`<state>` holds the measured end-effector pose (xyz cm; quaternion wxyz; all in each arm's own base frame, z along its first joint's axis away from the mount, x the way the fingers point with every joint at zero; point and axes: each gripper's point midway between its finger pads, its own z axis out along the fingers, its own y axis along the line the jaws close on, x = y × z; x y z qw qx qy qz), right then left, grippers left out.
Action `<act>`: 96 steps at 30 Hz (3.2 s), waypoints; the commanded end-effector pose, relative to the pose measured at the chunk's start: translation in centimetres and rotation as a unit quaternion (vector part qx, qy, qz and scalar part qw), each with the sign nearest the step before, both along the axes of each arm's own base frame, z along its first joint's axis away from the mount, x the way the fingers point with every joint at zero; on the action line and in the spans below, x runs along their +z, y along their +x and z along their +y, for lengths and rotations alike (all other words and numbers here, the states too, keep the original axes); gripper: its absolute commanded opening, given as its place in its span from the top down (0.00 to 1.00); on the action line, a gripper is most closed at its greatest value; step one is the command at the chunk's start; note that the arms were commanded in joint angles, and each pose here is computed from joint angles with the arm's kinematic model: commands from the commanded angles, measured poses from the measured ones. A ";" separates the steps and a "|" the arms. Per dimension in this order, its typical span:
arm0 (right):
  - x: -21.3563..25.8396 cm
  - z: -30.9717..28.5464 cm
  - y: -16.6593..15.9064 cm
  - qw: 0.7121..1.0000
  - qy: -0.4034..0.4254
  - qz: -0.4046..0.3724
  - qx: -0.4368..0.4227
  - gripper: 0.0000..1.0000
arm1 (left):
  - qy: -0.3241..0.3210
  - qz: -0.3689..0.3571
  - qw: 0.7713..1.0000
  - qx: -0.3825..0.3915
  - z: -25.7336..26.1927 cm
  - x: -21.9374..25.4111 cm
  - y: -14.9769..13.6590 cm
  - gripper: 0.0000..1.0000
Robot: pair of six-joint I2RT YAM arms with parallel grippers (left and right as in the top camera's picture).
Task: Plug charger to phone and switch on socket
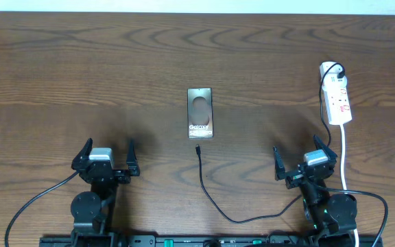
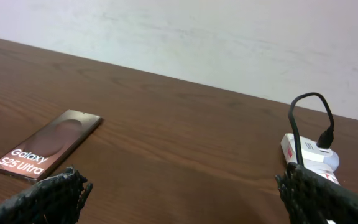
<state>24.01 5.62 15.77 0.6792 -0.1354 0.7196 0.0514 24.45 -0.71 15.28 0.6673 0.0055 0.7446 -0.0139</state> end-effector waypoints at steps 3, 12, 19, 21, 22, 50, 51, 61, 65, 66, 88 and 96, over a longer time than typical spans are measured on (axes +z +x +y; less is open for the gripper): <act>0.1 0.0 -0.1 1.000 -0.004 -0.005 0.000 0.01 | 0.005 0.023 1.000 0.012 0.4 -1.6 -0.1 0.00; 0.1 0.0 -0.1 1.000 -0.004 -0.005 0.000 0.01 | 0.005 0.023 1.000 0.012 0.4 -1.6 -0.1 0.00; 0.1 0.0 -0.1 1.000 -0.005 -0.005 0.000 0.01 | 0.005 0.023 1.000 0.012 0.4 -1.6 -0.1 0.00; 0.1 0.0 -0.1 1.000 -0.005 -0.005 0.000 0.01 | 0.005 0.023 1.000 0.012 0.4 -1.6 -0.1 0.00; 0.1 0.0 -0.1 1.000 -0.004 -0.005 0.000 0.01 | 0.005 0.023 1.000 0.012 0.4 -1.6 -0.1 0.00; 0.1 0.0 -0.1 1.000 -0.005 -0.005 0.000 0.01 | 0.005 0.023 1.000 0.012 0.4 -1.6 -0.1 0.00; 0.1 0.0 -0.1 1.000 -0.004 -0.005 0.000 0.01 | 0.005 0.023 1.000 0.012 0.4 -1.6 -0.1 0.00; 0.1 0.0 -0.1 1.000 -0.004 -0.004 0.000 0.01 | 0.005 0.020 1.000 0.012 0.4 -1.5 0.0 0.00; 0.1 0.0 -0.1 1.000 -0.004 -0.005 0.000 0.01 | -0.006 0.003 1.000 0.007 0.2 0.0 -0.1 0.00; 0.1 0.0 -0.1 1.000 -0.004 -0.005 0.000 0.01 | -0.009 0.002 1.000 0.006 0.2 0.6 -0.2 0.00; 0.1 0.0 -0.1 1.000 -0.004 -0.005 0.000 0.01 | -0.166 0.367 0.907 -0.126 -6.4 11.3 -3.4 0.00; 0.1 0.0 -0.1 1.000 -0.004 -0.004 0.000 0.01 | -0.158 0.492 0.847 -0.125 -8.1 13.3 2.3 0.02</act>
